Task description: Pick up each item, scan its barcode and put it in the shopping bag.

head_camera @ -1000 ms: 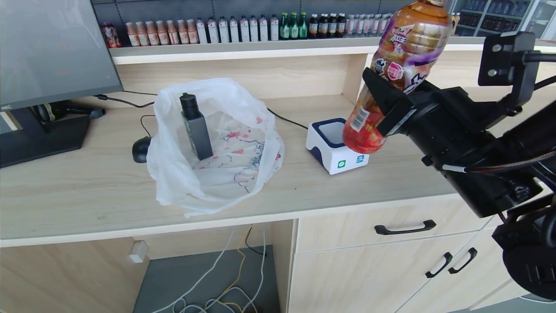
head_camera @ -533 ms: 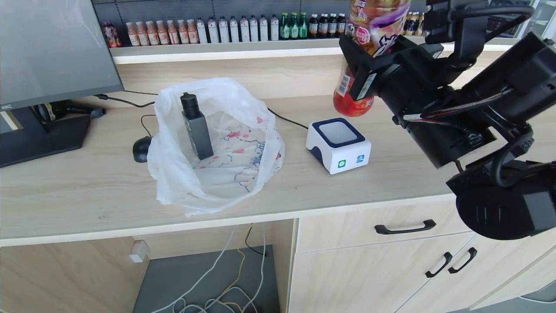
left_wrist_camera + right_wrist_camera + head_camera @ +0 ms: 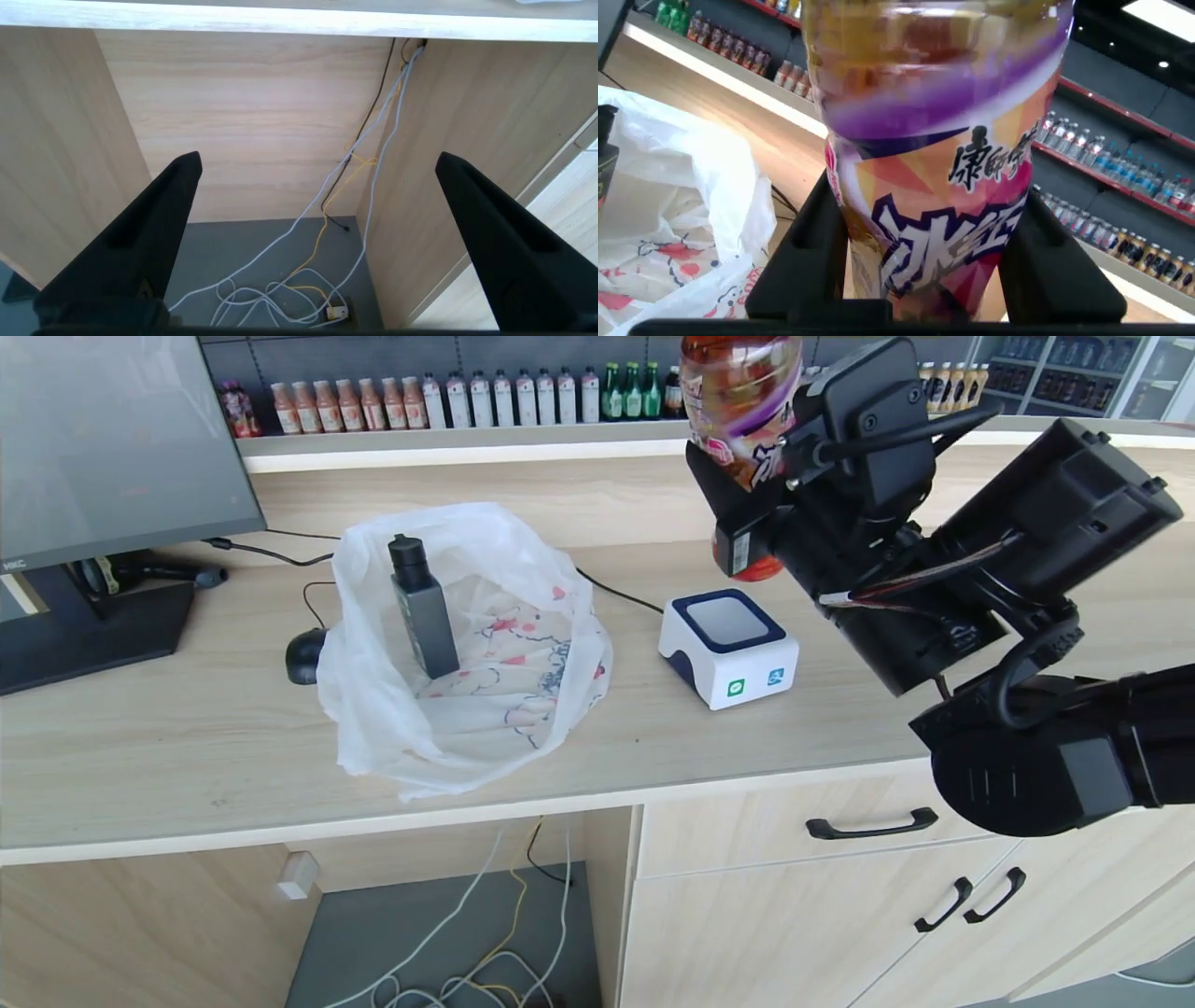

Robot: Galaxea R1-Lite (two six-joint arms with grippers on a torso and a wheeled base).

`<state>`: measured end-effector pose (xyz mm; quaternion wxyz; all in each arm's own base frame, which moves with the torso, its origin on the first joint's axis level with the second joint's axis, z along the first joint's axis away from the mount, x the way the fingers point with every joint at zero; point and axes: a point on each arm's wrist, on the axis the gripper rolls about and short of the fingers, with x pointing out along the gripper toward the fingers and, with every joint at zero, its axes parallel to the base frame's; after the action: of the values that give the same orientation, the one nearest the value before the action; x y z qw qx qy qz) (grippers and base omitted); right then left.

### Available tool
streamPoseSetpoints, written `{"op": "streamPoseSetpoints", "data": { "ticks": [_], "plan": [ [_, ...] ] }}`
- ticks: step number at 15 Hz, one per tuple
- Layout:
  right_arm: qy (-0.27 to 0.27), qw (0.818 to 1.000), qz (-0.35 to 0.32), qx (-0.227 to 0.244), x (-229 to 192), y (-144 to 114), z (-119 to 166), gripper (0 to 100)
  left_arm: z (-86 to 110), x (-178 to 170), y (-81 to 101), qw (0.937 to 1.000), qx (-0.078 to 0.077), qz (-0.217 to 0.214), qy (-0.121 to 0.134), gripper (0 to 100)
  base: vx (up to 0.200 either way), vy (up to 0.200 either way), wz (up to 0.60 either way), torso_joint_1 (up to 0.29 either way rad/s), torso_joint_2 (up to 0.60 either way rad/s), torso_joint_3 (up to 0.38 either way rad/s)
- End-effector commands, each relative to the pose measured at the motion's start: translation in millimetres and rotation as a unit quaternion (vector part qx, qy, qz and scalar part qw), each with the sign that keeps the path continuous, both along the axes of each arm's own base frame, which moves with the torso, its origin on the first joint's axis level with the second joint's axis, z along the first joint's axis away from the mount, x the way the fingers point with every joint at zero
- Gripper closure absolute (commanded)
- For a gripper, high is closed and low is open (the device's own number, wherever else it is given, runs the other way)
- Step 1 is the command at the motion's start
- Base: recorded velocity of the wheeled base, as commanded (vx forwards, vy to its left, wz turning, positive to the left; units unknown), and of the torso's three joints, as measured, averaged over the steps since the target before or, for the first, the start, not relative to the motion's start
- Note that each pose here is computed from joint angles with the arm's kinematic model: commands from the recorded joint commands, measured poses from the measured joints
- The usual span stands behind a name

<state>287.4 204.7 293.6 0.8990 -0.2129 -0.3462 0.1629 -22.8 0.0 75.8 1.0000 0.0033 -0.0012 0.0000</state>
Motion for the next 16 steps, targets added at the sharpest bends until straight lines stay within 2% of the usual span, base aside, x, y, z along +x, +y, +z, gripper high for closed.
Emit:
{"op": "streamPoseSetpoints", "data": {
  "ticks": [1,4,7,11,13,15,16],
  "plan": [
    [-0.009,1.0,0.007,-0.026,3.5,2.6,-5.3,100,0.0,0.0,0.0,1.0,0.001,0.0,0.0,0,0.0,0.0,0.0,0.0,0.0,0.0],
    [-0.039,0.996,0.027,-0.082,9.4,5.1,-13.0,100,0.0,0.0,0.0,1.0,0.001,0.0,0.0,0,0.0,0.0,0.0,0.0,0.0,0.0],
    [-0.083,0.991,0.025,-0.106,11.5,0.7,-7.7,100,0.0,0.0,0.0,1.0,0.001,0.0,0.0,0,0.0,0.0,0.0,0.0,0.0,0.0],
    [-0.139,0.971,0.075,-0.181,18.3,2.5,-21.0,100,0.0,0.0,0.0,1.0,0.001,0.0,0.0,0,0.0,0.0,0.0,0.0,0.0,0.0],
    [-0.145,0.962,0.097,-0.208,19.1,3.9,-35.9,100,0.0,0.0,0.0,1.0,0.001,0.0,0.0,0,0.0,0.0,0.0,0.0,0.0,0.0],
    [-0.154,0.954,0.108,-0.232,22.3,-5.8,-45.3,100,0.0,0.0,0.0,1.0,0.001,0.0,0.0,0,0.0,0.0,0.0,0.0,0.0,0.0],
    [-0.157,0.948,0.112,-0.251,31.7,-18.5,-51.0,100,0.0,0.0,0.0,1.0,0.001,0.0,0.0,0,0.0,0.0,0.0,0.0,0.0,0.0]
  ]
}}
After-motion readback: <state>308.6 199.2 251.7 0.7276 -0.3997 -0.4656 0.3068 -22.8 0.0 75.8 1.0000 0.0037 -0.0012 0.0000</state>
